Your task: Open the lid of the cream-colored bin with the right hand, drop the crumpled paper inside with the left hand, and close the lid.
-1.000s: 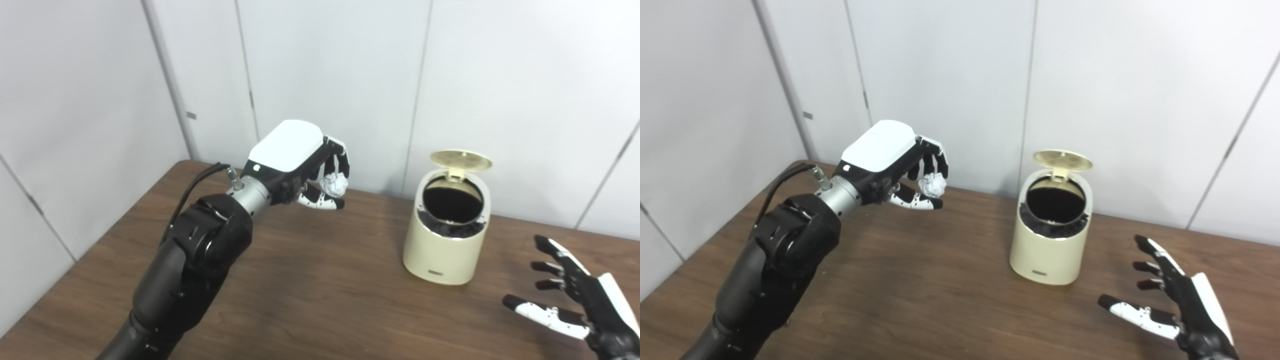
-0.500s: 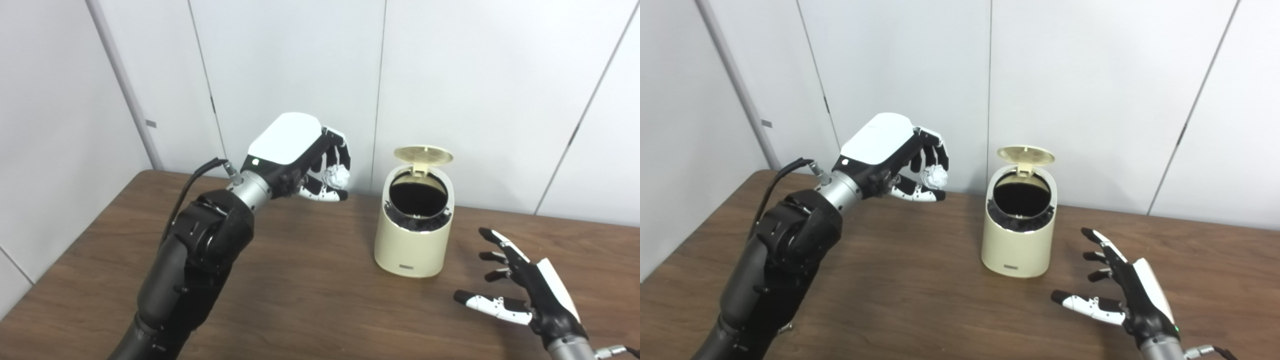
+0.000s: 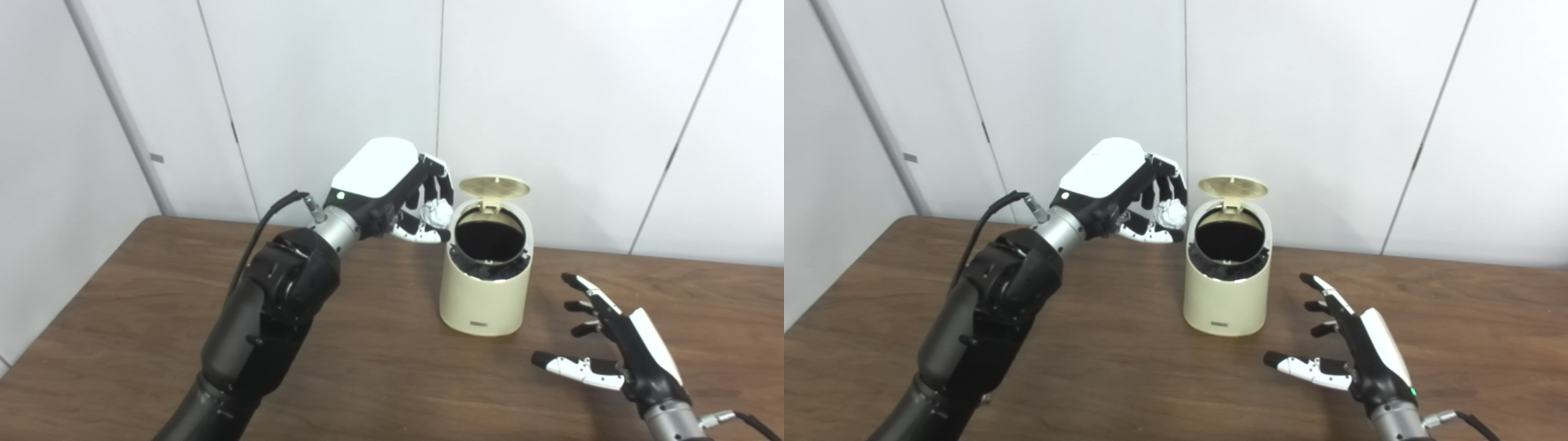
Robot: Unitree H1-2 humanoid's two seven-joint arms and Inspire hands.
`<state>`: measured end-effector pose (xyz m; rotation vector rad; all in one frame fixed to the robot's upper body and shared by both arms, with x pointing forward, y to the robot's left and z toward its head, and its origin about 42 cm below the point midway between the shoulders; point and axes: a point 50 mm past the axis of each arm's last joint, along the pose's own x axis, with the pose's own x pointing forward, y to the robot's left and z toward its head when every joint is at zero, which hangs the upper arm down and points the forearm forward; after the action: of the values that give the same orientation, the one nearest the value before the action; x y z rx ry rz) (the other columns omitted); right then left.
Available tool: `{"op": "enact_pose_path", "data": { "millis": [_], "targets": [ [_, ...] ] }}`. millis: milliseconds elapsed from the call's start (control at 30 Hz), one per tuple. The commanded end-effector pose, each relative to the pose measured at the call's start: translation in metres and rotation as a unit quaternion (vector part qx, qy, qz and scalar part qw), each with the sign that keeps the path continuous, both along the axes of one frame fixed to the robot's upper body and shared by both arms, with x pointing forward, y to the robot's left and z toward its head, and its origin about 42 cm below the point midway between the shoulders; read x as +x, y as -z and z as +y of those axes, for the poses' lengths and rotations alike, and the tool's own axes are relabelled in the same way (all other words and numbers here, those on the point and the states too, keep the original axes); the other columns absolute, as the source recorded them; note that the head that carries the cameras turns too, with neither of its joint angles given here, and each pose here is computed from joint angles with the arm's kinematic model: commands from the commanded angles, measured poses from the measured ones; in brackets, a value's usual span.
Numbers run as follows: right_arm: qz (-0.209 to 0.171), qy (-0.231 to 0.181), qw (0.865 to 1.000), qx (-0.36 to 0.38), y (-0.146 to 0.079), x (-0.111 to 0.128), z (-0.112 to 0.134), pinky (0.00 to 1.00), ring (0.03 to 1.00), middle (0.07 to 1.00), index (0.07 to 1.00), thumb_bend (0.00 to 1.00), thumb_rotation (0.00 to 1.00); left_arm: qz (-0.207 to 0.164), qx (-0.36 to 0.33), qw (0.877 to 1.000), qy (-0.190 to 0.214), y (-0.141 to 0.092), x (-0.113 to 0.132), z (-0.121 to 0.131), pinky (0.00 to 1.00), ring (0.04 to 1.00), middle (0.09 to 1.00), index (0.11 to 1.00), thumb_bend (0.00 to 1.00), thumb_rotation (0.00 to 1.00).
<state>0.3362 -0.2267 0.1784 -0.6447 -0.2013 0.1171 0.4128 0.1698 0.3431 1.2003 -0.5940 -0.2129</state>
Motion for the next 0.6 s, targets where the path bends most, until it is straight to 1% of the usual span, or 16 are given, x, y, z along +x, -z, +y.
{"op": "enact_pose_path", "data": {
  "millis": [0,133,267,400,567],
  "targets": [
    [-0.041,-0.002,0.999,0.001,-0.020,0.004,0.004,0.61,0.790,0.911,0.889,0.69,0.38,-0.048,-0.023,0.999,-0.002,-0.020,0.005,-0.006,0.37,0.392,0.500,0.500,0.50,0.00],
    [-0.044,0.000,0.999,-0.002,-0.020,0.004,0.006,0.60,0.776,0.904,0.883,0.69,0.39,-0.052,-0.035,0.998,-0.004,-0.010,0.010,-0.014,0.37,0.386,0.494,0.509,0.50,0.00],
    [-0.045,0.001,0.999,-0.001,-0.020,0.003,0.007,0.60,0.775,0.903,0.881,0.69,0.39,-0.056,-0.032,0.998,0.001,-0.003,0.016,-0.021,0.36,0.385,0.496,0.507,0.50,0.00],
    [-0.045,0.003,0.999,-0.003,-0.021,0.003,0.008,0.59,0.775,0.906,0.883,0.70,0.41,-0.058,-0.032,0.998,0.009,0.002,0.020,-0.028,0.34,0.377,0.489,0.509,0.50,0.00],
    [-0.045,0.004,0.999,0.003,-0.023,0.003,0.008,0.60,0.792,0.909,0.886,0.71,0.42,-0.051,-0.036,0.998,0.015,0.011,0.026,-0.035,0.33,0.373,0.493,0.508,0.50,0.00]
  ]
}}
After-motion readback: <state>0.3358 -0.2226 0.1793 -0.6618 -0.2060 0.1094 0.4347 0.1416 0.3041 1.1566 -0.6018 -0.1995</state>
